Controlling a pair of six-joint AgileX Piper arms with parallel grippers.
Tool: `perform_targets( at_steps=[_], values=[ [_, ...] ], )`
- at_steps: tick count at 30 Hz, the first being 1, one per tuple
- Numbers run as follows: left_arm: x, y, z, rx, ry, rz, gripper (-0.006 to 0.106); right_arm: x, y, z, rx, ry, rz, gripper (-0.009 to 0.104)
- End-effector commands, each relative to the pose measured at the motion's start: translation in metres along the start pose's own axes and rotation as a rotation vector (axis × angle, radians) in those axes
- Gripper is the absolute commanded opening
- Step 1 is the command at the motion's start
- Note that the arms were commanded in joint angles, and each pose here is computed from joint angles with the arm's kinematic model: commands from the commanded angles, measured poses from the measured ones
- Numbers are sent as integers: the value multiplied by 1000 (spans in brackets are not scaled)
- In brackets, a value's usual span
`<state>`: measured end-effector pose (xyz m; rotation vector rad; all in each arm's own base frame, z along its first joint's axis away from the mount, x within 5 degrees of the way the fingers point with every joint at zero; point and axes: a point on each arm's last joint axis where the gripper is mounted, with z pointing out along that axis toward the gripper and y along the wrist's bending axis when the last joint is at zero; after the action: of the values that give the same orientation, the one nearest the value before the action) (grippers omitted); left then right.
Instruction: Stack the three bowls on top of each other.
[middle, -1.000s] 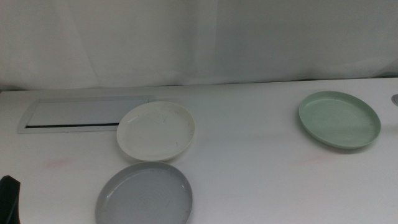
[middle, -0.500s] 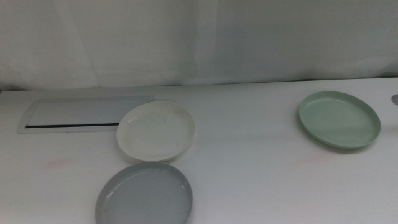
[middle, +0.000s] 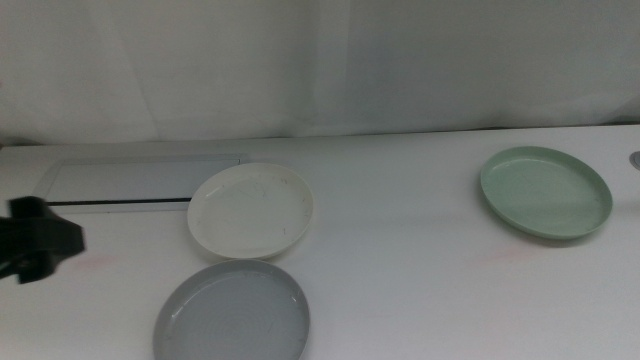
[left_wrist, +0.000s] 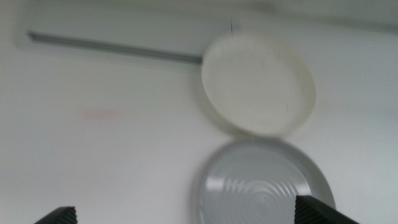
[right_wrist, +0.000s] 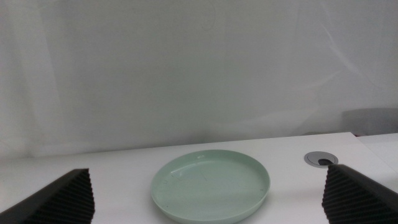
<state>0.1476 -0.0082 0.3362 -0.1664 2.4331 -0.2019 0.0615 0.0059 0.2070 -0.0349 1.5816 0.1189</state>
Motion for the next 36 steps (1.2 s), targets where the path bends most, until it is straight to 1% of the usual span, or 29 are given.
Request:
perform_targets(
  at_steps=[1,4,8,11,14,16,18,23,29,36],
  values=[
    [-3,-6,16,33,73,-4,91,11,-1,1,4,20,-4,102],
    [-5,-12,36,24,149,7,91,11,-1,1,4,20,-4,102],
    [-5,-17,62,-80,230,13,91,11,-1,1,4,20,-4,102],
    [-2,-25,84,-140,291,16,91,11,-1,1,4,20,-4,102],
    [3,-36,109,-196,337,43,91,11,-1,1,4,20,-4,102],
    [7,-45,125,-207,362,63,91,11,-1,1,4,20,-4,102],
    [18,-55,152,-212,410,87,91,11,-1,1,4,20,-4,102],
    [39,-58,188,-223,480,91,91,10,-1,1,3,13,-4,102],
    [51,-57,212,-242,523,75,91,10,-1,1,3,13,-4,102],
    [55,-59,223,-226,510,44,91,10,-1,1,3,13,-4,102]
  ],
)
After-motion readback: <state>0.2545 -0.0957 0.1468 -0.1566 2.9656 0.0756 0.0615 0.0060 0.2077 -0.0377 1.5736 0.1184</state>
